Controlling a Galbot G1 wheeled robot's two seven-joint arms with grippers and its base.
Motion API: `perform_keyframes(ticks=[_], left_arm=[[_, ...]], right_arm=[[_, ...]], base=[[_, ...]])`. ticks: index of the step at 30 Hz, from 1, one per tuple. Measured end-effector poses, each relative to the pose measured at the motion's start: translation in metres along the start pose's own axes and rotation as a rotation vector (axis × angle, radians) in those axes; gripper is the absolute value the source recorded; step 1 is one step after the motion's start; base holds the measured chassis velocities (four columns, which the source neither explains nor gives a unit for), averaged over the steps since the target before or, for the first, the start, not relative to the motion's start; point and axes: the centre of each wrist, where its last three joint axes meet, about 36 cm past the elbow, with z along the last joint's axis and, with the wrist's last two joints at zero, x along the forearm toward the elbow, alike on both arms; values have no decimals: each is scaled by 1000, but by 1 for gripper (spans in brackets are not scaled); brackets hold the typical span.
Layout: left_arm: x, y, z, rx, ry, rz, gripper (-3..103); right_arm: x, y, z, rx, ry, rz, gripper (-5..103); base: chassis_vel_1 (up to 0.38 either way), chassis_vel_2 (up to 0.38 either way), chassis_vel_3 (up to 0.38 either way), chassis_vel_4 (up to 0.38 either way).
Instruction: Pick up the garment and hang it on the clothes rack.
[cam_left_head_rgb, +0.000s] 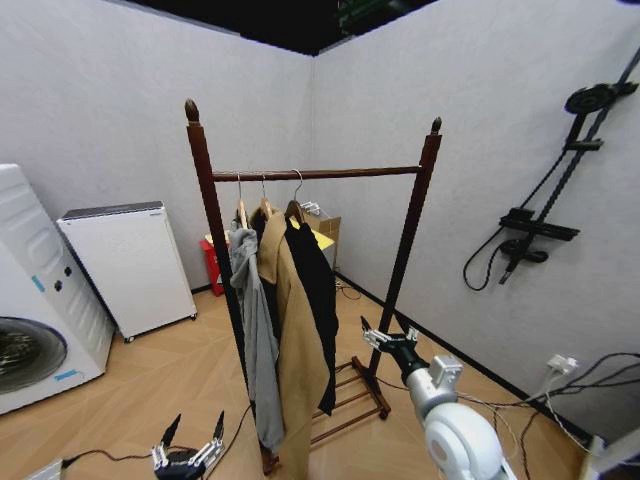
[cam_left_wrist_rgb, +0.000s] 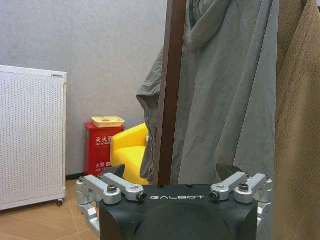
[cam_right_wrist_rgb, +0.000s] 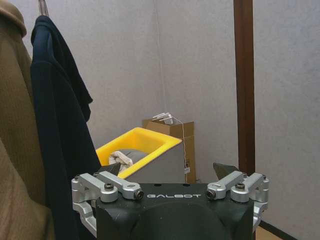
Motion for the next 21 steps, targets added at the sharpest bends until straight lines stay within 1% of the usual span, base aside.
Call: perform_keyframes(ticks=[6,13,21], left_arm=[[0,0,0,0,0,0,100],[0,0,0,0,0,0,100],[0,0,0,0,0,0,100]], right_arm=[[1,8,4,30,-4,3,100],[0,12,3,36,-5,-3,100],[0,11,3,45,-17,-9,100]], base=[[0,0,0,0],[38,-43,-23,37],[79,-136,-108,71]])
